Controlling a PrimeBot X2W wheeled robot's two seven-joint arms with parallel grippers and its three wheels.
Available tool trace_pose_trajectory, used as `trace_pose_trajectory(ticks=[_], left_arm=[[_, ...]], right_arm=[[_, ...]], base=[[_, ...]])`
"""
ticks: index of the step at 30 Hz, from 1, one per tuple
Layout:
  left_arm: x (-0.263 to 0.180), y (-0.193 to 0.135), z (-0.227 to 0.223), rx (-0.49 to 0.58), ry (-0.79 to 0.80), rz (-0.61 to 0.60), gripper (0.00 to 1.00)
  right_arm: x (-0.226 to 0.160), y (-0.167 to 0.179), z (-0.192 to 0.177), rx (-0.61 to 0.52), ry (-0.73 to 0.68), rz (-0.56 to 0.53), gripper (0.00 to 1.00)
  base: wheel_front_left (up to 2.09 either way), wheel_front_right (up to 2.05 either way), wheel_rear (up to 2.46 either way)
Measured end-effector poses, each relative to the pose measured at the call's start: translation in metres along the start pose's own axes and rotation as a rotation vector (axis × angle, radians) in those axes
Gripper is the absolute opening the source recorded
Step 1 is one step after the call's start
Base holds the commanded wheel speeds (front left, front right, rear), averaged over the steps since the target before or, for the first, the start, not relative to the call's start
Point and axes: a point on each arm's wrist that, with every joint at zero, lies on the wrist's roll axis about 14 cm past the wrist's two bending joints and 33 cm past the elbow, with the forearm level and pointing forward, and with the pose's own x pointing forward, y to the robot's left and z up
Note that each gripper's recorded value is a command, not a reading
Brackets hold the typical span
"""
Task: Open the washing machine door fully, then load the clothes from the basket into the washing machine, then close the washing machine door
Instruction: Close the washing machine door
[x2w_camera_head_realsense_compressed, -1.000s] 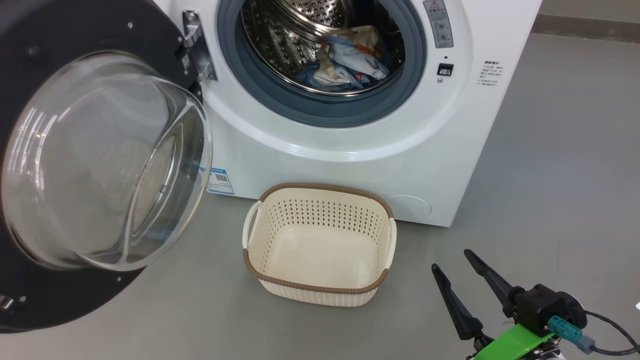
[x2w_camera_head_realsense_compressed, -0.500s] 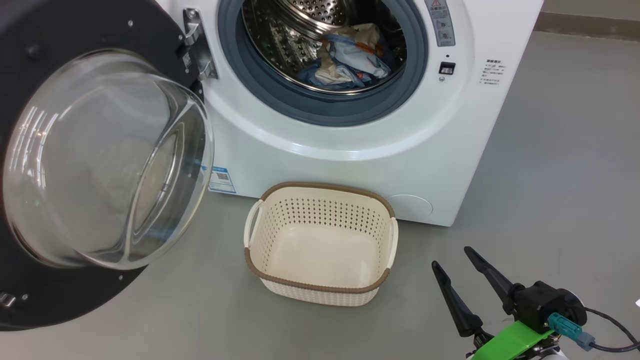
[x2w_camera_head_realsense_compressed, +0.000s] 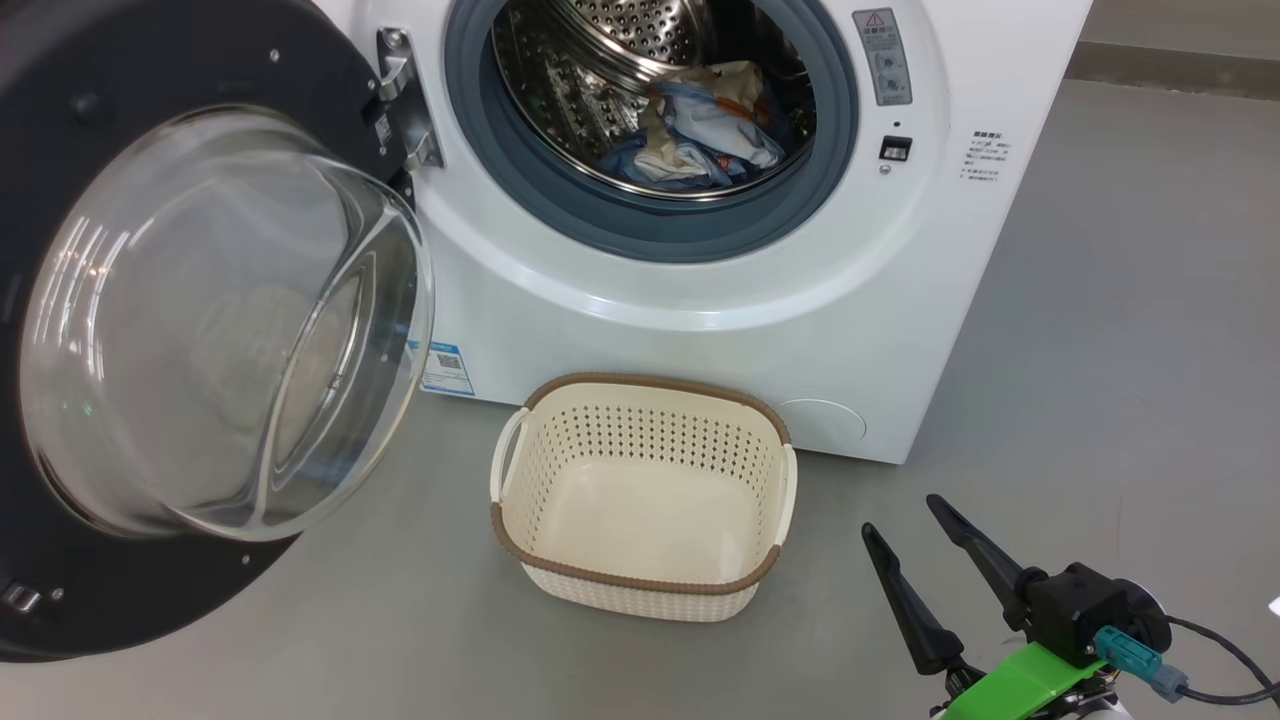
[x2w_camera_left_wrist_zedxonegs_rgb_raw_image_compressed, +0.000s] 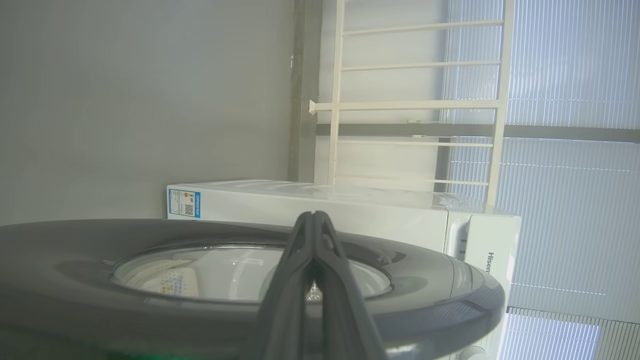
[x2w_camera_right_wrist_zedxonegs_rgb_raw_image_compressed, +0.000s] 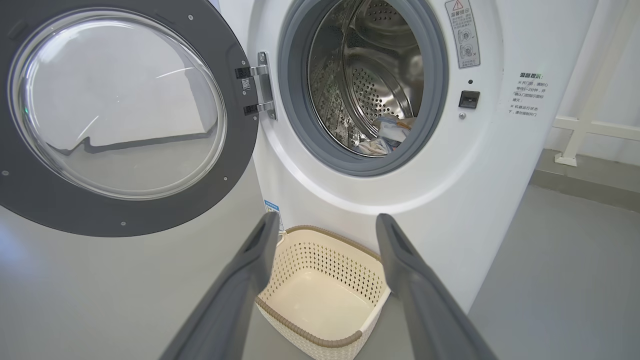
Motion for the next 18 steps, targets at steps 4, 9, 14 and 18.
trace_pose_trajectory(ticks=[4, 9, 14, 18], left_arm=[[0.0, 0.001, -0.006, -0.002, 0.037, -0.01, 0.0], [-0.001, 0.0, -0.014, -0.012, 0.086, -0.024, 0.0], [-0.001, -0.002, -0.023, -0.025, 0.128, -0.038, 0.0], [-0.002, -0.007, -0.034, 0.002, 0.182, -0.048, 0.0]], right_arm=[[-0.001, 0.0, 0.002, -0.003, -0.004, -0.002, 1.0], [0.0, 0.0, 0.003, -0.004, -0.006, -0.001, 1.0], [0.0, 0.0, 0.003, -0.005, -0.008, -0.002, 1.0], [0.0, 0.0, 0.004, -0.004, -0.011, -0.003, 1.0]], base=[[0.0, 0.0, 0.0], [0.0, 0.0, 0.0], [0.0, 0.0, 0.0], [0.0, 0.0, 0.0]])
